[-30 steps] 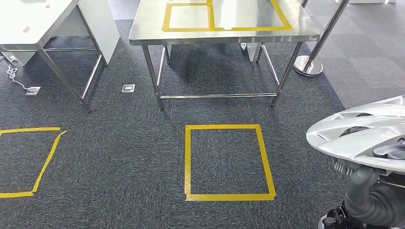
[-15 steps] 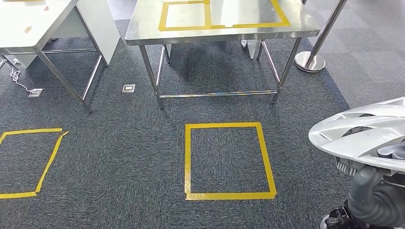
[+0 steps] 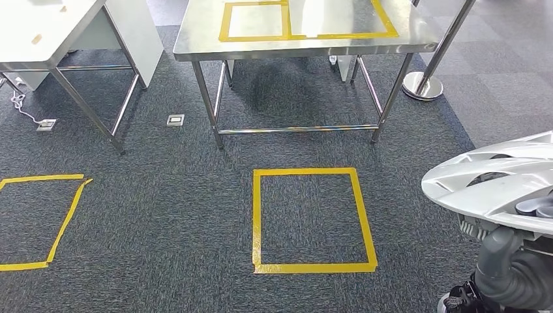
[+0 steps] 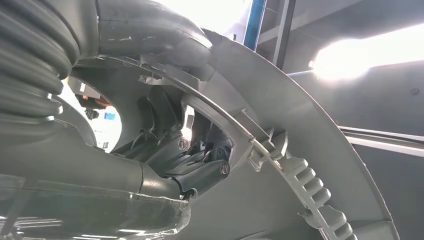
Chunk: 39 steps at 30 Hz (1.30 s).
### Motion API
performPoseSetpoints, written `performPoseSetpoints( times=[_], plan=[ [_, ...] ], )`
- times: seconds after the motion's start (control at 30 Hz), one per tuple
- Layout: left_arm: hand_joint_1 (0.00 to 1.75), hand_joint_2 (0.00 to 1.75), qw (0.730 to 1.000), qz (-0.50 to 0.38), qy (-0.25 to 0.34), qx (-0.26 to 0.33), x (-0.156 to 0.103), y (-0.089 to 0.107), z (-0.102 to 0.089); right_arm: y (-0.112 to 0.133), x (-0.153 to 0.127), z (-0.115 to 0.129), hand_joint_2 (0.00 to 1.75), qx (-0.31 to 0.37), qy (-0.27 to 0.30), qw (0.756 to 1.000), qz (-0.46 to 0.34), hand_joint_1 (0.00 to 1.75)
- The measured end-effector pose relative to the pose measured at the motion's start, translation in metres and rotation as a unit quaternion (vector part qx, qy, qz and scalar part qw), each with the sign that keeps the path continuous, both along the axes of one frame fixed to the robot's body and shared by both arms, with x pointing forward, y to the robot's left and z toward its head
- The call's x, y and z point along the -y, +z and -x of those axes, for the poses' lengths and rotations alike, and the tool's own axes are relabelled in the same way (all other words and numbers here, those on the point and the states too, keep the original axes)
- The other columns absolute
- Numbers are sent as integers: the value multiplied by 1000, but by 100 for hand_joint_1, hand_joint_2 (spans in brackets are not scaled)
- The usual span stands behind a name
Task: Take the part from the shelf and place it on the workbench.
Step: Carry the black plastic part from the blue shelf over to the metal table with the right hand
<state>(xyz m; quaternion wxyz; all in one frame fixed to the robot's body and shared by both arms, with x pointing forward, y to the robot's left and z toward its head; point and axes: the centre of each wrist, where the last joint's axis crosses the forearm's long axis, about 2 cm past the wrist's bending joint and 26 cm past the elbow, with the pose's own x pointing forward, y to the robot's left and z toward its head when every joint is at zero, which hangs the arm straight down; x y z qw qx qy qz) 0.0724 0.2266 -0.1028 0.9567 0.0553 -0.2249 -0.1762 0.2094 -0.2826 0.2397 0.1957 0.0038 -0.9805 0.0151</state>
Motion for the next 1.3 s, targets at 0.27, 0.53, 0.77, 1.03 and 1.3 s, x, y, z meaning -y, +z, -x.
performPoseSetpoints(
  times=[0.27, 0.53, 0.77, 1.03, 1.3],
  plan=[
    [0, 175, 1000, 0, -7, 1, 2, 0, 0, 1, 1, 1, 175, 2, -3, 1000, 4, 175],
    [0, 175, 1000, 4, -8, -1, 5, 1, 1, -1, 2, 2, 175, -1, 0, 1000, 9, 175],
    [0, 175, 1000, 2, -10, 2, 5, 1, -1, 0, 2, 1, 175, -1, 4, 1000, 11, 175],
    [0, 175, 1000, 1, -12, 6, 5, 2, -6, 2, 2, -2, 175, 4, 7, 1000, 12, 175],
    [0, 175, 1000, 1, -12, 3, 7, 1, -3, 2, 2, -4, 175, 5, 7, 1000, 14, 175]
  ],
)
